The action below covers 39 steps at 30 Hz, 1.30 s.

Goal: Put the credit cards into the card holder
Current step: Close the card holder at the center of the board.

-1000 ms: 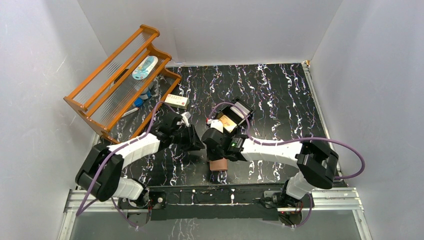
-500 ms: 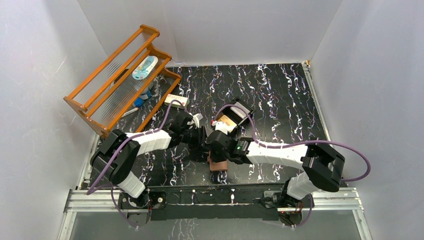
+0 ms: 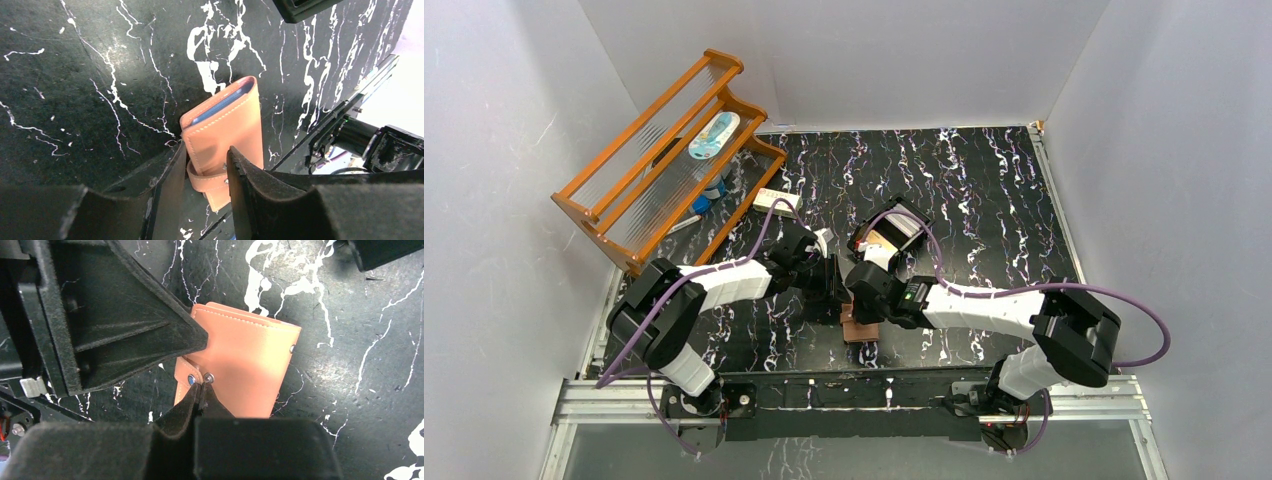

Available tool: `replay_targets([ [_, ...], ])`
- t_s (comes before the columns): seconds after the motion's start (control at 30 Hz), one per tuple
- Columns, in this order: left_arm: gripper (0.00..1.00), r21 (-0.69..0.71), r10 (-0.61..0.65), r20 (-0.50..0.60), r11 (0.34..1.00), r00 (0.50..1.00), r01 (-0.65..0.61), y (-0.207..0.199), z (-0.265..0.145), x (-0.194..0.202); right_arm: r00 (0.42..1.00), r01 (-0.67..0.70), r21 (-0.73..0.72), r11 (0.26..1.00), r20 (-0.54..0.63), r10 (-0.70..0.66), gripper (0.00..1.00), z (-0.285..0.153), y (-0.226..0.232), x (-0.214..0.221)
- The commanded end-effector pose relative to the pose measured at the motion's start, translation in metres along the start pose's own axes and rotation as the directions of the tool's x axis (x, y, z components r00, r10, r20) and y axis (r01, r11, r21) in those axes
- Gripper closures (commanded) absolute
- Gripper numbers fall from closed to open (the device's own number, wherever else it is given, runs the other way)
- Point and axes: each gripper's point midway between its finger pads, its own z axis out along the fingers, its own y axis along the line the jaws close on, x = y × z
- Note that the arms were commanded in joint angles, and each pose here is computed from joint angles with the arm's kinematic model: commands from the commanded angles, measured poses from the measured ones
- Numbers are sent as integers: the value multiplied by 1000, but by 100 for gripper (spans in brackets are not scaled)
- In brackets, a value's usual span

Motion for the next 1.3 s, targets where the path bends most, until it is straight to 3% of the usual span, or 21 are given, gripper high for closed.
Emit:
replay_targets([
  [0.0, 66, -33, 22, 14, 999, 1000, -22, -1, -2, -5, 998, -31, -7, 999, 52, 31, 100, -4, -1, -13],
  [0.47, 65, -6, 16, 85, 1000, 996, -15, -19, -25, -13, 999, -33, -17, 999, 28, 33, 100, 0, -1, -8],
  [1.27, 65, -18, 29, 26, 999, 999, -28, -18, -32, 16, 999, -48, 63, 997, 18, 47, 100, 4, -19, -1],
])
